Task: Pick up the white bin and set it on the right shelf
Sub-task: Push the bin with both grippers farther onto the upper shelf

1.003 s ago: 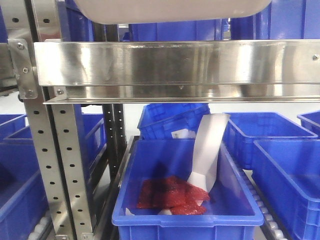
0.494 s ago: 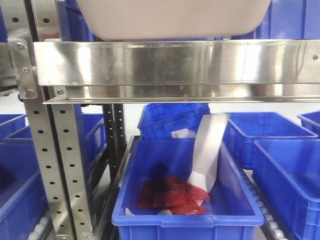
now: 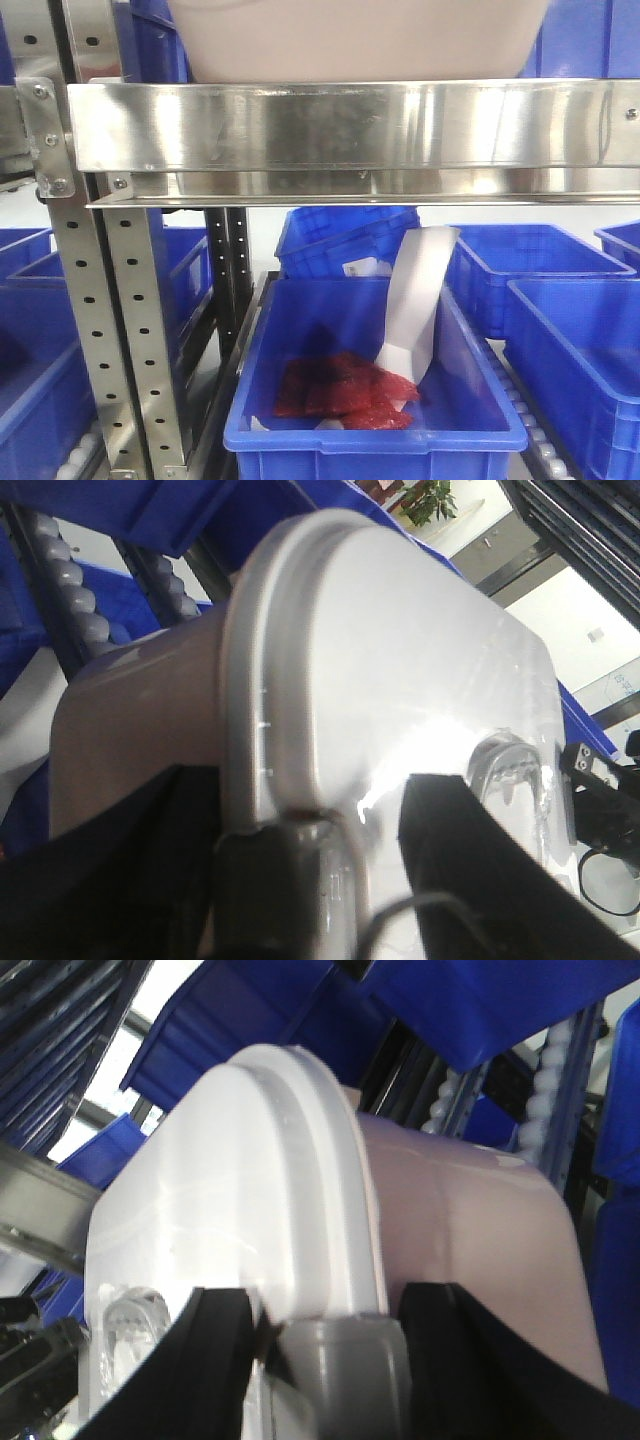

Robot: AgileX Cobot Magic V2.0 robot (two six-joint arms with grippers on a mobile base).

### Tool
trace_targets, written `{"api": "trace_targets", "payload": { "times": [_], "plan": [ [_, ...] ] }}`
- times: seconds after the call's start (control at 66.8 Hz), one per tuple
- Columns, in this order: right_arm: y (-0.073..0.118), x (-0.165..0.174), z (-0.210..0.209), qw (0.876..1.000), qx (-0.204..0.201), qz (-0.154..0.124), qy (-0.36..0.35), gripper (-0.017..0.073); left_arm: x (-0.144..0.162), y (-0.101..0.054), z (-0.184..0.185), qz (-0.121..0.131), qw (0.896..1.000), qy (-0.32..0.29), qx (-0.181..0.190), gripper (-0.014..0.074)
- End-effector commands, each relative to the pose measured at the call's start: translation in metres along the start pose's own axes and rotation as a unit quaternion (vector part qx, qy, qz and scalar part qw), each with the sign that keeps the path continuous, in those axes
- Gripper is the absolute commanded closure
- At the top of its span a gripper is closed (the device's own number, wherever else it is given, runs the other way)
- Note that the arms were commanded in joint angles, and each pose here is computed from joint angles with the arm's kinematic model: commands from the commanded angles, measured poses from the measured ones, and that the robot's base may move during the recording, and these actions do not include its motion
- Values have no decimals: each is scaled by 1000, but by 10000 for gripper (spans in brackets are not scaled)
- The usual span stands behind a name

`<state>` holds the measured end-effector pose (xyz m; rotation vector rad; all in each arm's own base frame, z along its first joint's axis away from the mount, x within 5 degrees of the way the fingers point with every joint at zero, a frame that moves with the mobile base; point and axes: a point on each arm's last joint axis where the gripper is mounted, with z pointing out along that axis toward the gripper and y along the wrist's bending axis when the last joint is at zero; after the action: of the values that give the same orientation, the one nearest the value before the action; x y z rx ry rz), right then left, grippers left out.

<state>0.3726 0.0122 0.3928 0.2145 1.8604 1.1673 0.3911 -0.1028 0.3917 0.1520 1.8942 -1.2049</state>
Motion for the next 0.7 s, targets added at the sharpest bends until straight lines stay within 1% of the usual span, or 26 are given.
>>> {"api": "trace_targets", "payload": {
  "times": [0.0, 0.09, 0.15, 0.255, 0.314, 0.464, 0.689],
  "plan": [
    [35, -10, -11, 998, -53, -1, -36, 135, -16, -35, -10, -9, 998, -42, 55, 310],
    [32, -11, -10, 998, -39, -7, -43, 69, -17, -34, -10, -8, 998, -52, 46, 291],
    [28, -12, -9, 998, -29, -10, -46, 12, -19, -33, -10, -9, 997, -63, 40, 242],
    [21, -13, -5, 999, -21, -4, -47, -41, -22, -30, -10, -10, 997, -77, 27, 153],
    [15, -14, -2, 999, -11, 0, -51, -45, -23, -29, -10, -11, 996, -86, 19, 127],
    [-2, -17, 5, 997, 21, 8, -69, -45, -27, -25, -11, -12, 994, -105, 1, 127],
    [-16, -30, -4, 991, 60, 4, -116, -44, -32, -20, -13, -14, 991, -128, -20, 132]
  ]
}}
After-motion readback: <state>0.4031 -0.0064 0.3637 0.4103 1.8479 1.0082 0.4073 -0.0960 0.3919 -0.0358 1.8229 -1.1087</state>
